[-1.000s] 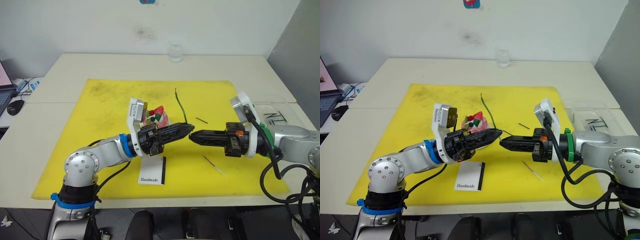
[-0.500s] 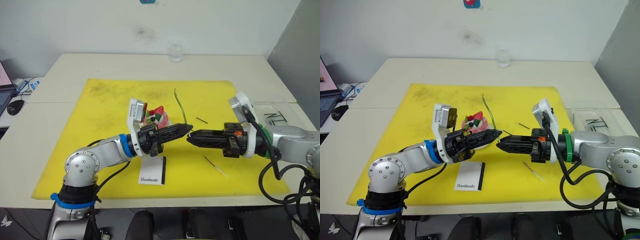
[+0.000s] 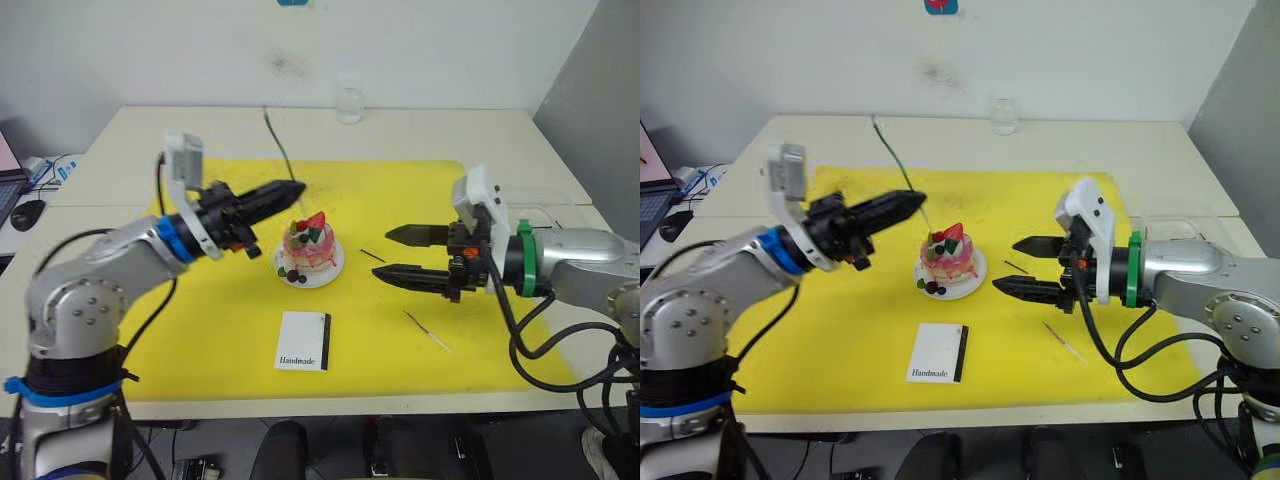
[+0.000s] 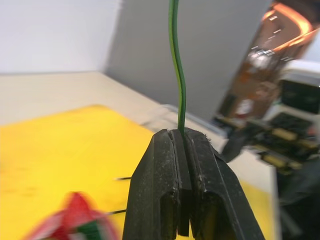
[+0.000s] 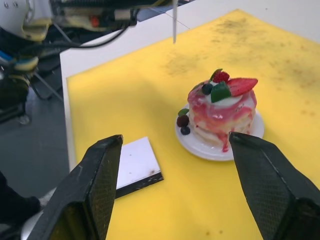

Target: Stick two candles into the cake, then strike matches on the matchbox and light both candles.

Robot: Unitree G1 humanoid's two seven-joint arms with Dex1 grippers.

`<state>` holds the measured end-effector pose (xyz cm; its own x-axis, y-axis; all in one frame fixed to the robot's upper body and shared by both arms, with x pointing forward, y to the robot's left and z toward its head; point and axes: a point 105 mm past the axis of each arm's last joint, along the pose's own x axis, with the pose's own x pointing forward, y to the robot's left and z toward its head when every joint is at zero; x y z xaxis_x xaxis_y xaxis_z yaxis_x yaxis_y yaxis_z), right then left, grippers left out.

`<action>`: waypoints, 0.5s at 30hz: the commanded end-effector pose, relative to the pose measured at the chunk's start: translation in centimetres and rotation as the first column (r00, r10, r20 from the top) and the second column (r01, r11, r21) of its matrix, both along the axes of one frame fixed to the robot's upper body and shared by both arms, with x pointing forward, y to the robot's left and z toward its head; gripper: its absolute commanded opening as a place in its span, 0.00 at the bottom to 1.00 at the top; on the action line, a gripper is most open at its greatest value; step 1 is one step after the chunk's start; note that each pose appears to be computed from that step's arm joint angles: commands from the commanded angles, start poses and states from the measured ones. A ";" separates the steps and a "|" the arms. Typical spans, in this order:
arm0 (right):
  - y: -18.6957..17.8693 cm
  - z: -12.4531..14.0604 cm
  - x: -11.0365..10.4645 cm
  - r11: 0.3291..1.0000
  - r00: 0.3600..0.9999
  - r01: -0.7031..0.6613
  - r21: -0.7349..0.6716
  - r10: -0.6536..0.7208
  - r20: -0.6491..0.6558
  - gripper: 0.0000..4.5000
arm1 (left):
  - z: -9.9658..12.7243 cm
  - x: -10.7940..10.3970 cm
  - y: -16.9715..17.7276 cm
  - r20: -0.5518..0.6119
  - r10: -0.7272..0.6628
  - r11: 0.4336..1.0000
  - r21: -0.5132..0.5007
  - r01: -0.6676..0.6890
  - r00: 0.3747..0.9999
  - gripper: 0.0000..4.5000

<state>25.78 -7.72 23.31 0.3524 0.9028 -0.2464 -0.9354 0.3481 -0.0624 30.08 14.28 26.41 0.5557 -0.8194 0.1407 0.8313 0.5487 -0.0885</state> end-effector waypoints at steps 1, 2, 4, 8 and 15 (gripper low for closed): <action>1.2 0.7 0.9 1.000 0.994 -0.010 -0.010 0.011 0.111 0.80 | 0.5 1.5 1.9 0.129 0.095 0.991 0.081 -0.106 0.987 0.00; 1.5 0.6 1.4 1.000 0.991 -0.001 -0.024 0.004 0.132 0.80 | 0.2 2.0 2.2 0.146 0.109 0.988 0.096 -0.123 0.983 0.00; 1.9 0.4 2.1 0.998 0.984 0.012 -0.054 -0.003 0.177 0.80 | -0.8 3.0 2.5 0.168 0.134 0.980 0.124 -0.156 0.977 0.00; 2.4 0.2 2.8 0.995 0.970 0.034 -0.097 -0.009 0.243 0.80 | -2.4 3.9 2.1 0.155 0.120 0.983 0.121 -0.139 0.981 0.00; 2.6 -0.5 2.8 0.994 0.967 0.061 -0.093 -0.036 0.252 0.80 | -5.0 4.6 1.6 0.106 0.082 0.984 0.148 -0.097 0.991 0.00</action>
<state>29.00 -5.20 21.90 0.4511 0.8511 -0.2684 -0.8802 0.3745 -0.2917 34.74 16.09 20.87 0.6357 -0.7695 0.0621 0.7683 0.6384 0.0464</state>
